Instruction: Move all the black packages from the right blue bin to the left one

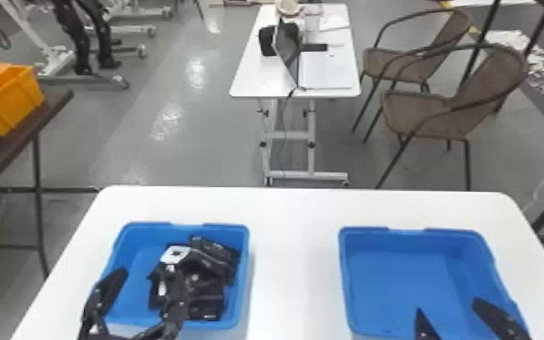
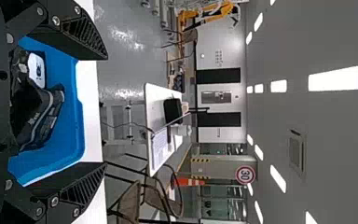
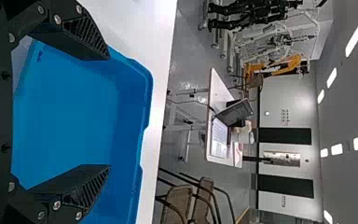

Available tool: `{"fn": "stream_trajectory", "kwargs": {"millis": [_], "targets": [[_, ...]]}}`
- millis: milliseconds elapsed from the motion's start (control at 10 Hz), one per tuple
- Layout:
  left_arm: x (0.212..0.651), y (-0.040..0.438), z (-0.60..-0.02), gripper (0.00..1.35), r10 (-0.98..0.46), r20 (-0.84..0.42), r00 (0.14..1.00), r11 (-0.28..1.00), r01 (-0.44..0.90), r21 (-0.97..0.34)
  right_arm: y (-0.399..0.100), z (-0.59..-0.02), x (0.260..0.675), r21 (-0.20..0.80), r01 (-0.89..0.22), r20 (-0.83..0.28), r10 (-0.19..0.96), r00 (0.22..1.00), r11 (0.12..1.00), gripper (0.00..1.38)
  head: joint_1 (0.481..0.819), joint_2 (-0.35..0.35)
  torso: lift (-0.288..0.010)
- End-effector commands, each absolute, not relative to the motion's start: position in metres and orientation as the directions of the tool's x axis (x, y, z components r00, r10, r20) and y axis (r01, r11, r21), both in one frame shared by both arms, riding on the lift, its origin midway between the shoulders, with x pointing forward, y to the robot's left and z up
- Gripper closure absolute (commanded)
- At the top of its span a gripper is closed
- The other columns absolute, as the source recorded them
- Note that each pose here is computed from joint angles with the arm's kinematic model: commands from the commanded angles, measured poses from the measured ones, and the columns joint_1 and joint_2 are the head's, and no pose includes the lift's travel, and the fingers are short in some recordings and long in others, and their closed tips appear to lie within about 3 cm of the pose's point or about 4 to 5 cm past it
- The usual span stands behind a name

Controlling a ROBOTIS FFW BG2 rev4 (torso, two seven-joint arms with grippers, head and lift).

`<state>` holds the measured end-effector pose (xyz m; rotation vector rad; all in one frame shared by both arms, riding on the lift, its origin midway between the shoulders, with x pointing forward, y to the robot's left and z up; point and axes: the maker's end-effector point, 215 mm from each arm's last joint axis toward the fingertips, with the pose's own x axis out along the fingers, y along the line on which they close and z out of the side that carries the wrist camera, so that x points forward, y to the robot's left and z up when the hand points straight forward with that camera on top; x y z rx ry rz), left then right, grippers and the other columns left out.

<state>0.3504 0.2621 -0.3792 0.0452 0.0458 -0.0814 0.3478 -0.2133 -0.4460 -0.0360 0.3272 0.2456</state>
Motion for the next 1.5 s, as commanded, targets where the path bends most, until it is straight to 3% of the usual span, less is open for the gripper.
{"fn": "stream_trajectory", "kwargs": {"millis": [0,1400], "targets": [[0.3513,0.2610,-0.3800,0.23,-0.077,-0.043,0.996,0.996,0.078,0.032,-0.2134,-0.4456,0.3478,0.002,-0.244,-0.321,0.232,0.918,0.970,0.20,0.695,0.082,-0.040],[0.3556,0.2586,-0.3813,0.23,-0.085,-0.034,0.996,0.996,0.086,0.019,-0.2095,-0.4502,0.3501,0.019,-0.256,-0.323,0.248,0.913,0.966,0.20,0.695,0.080,-0.040]]}}
